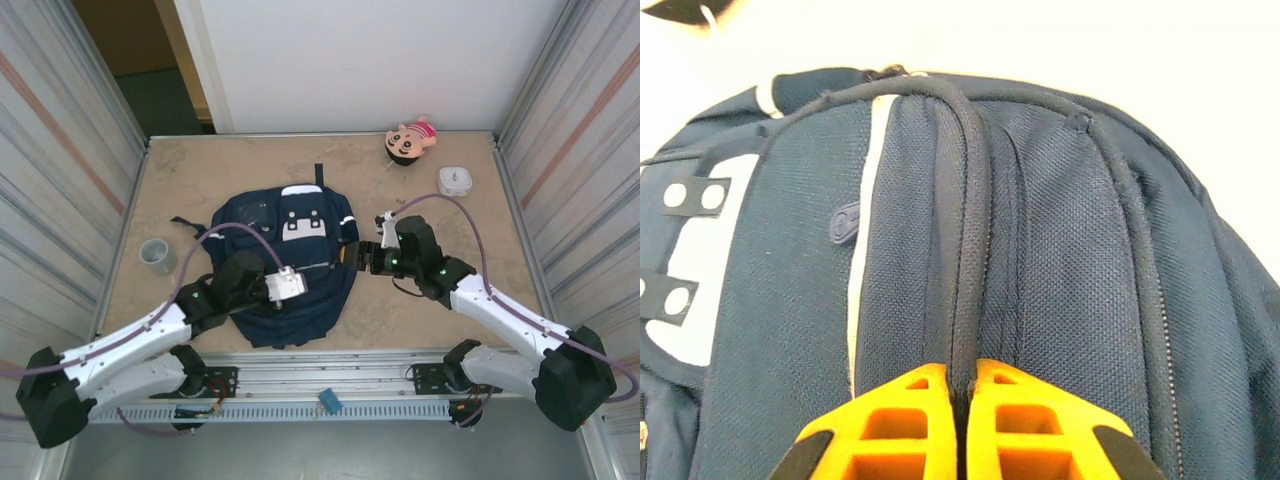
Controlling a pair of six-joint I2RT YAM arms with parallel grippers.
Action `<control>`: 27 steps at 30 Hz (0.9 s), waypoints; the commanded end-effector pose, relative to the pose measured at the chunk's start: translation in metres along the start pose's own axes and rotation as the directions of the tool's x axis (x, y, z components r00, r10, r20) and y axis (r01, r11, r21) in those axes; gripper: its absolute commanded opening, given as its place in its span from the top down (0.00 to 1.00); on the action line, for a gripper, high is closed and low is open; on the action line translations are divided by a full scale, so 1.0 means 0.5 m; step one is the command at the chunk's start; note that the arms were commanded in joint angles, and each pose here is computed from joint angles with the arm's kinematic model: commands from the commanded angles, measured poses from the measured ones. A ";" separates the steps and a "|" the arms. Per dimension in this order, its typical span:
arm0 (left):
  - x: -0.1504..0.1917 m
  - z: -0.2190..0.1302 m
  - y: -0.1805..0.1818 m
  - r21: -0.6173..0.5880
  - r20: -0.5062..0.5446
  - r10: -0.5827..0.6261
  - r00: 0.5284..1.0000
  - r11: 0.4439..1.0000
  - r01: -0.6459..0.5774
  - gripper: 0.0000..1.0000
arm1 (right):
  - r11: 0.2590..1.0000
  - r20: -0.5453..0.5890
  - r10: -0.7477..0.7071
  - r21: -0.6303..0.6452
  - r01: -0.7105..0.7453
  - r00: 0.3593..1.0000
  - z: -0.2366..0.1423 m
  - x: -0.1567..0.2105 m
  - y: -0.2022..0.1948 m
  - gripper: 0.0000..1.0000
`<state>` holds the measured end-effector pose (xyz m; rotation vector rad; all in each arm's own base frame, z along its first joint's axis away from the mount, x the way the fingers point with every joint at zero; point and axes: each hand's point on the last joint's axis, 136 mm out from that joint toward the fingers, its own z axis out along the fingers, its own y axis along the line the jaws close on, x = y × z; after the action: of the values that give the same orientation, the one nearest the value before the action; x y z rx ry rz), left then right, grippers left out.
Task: Pack books, pencil case, and school supplies into a backpack
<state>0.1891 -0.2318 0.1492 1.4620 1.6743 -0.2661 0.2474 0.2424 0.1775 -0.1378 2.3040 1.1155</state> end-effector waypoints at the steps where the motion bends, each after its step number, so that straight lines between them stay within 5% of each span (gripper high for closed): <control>1: -0.073 -0.042 -0.001 0.030 0.219 -0.041 0.975 0.999 0.035 1.00 | 0.975 0.015 -0.189 -0.120 0.189 0.982 -0.014 -0.020 0.039 0.35; 5: -0.084 -0.063 0.010 0.010 0.304 -0.059 0.951 0.998 0.059 1.00 | 0.942 -0.009 -0.276 -0.203 0.269 0.961 -0.003 -0.039 0.058 0.32; 15: -0.085 -0.071 0.023 -0.008 0.310 -0.063 0.949 0.998 0.069 1.00 | 0.865 -0.159 -0.401 -0.390 0.316 0.902 0.080 0.007 0.081 0.28; 27: -0.081 -0.082 0.050 -0.074 0.314 -0.075 0.946 0.992 0.104 1.00 | 0.814 -0.278 -0.461 -0.510 0.277 0.843 0.061 0.085 0.118 0.36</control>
<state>0.1826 -0.2191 0.1690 1.3071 1.6143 -0.4203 0.2279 0.3077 0.1663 -0.9454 2.1840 1.4006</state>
